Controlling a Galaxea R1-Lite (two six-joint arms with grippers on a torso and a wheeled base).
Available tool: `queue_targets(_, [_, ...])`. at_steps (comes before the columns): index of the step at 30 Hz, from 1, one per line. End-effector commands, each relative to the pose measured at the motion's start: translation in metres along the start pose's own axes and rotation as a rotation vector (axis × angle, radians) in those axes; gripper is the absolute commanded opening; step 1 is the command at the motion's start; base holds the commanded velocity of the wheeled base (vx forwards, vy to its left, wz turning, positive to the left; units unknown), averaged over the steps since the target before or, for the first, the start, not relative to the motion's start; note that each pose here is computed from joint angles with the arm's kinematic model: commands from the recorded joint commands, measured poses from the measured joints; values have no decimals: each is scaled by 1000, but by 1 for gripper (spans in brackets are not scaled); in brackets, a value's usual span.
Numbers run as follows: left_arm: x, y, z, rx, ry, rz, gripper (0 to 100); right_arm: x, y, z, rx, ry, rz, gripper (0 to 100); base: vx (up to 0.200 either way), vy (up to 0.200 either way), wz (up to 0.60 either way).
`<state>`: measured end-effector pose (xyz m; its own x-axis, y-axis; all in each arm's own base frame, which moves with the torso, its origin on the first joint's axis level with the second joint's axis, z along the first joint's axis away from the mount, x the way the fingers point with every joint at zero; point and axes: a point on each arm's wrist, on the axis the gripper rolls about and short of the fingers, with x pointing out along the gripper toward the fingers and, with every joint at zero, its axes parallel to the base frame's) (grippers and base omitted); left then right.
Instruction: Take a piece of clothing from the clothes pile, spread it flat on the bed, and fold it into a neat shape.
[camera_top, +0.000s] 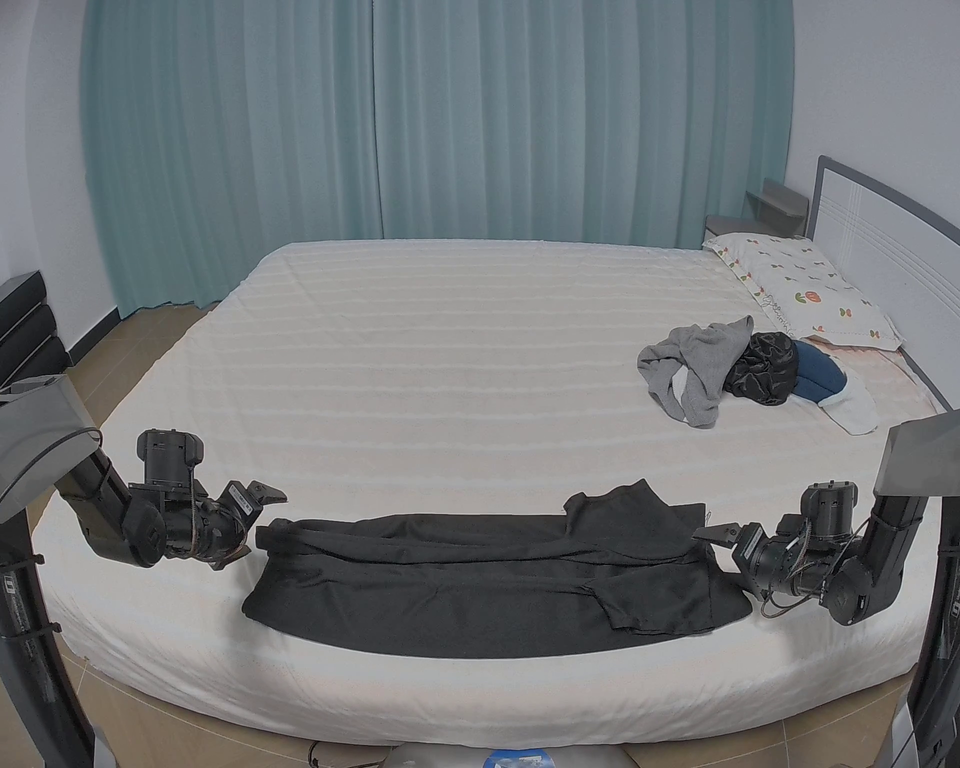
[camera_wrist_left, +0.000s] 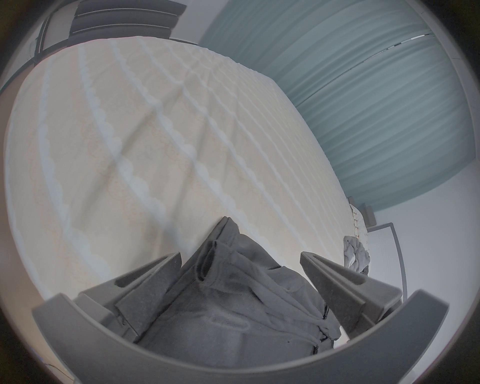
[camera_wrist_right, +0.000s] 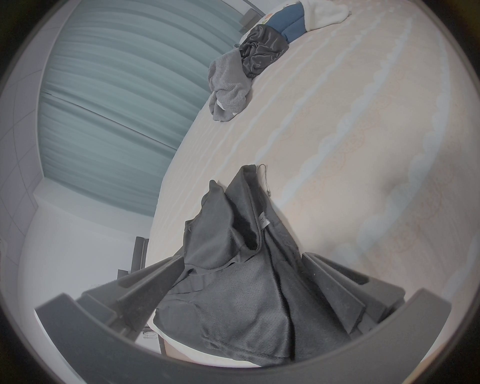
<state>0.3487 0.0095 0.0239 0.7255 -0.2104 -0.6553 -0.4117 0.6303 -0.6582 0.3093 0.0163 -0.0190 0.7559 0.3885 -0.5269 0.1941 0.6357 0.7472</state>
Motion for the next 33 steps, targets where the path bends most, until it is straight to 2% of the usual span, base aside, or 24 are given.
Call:
queue_targets(1, [17, -2, -4, 7, 4, 13, 100, 3, 7, -4, -21, -3, 2, 100, 0, 0, 0])
queue_targets(4, [23, -1, -6, 11, 1, 30, 100, 2, 10, -4, -24, -7, 8, 100, 0, 0, 0])
queue_targets(5, [26, 0, -7, 12, -3, 41, 0, 1, 13, -3, -28, -13, 14, 100, 0, 0, 0])
queue_targets(9, [24, -2, -6, 15, -18, 47, 0, -7, 25, 0, -36, -28, 41, 100, 0, 0, 0])
queue_targets(11, [22, -3, -8, 17, -19, 48, 0, -10, 38, -1, -7, -42, 68, 100, 0, 0, 0])
queue_targets(15, [12, -11, -3, 23, -82, 51, 0, -7, 56, -4, 19, -58, 47, 100, 0, 0, 0])
queue_targets(17, [12, -11, -2, 24, -85, 51, 0, -6, 57, -4, 20, -60, 43, 100, 0, 0, 0])
queue_targets(20, [9, -17, -6, 35, -89, 45, 0, 10, 60, -9, 25, -50, -18, 100, 0, 0, 0])
queue_targets(23, [10, -18, -9, 39, -82, 44, 0, 18, 60, -8, 38, -60, -38, 100, 0, 0, 0])
queue_targets(33, [10, -18, -10, 39, -77, 46, 0, 19, 59, -5, 56, -60, -106, 100, 0, 0, 0])
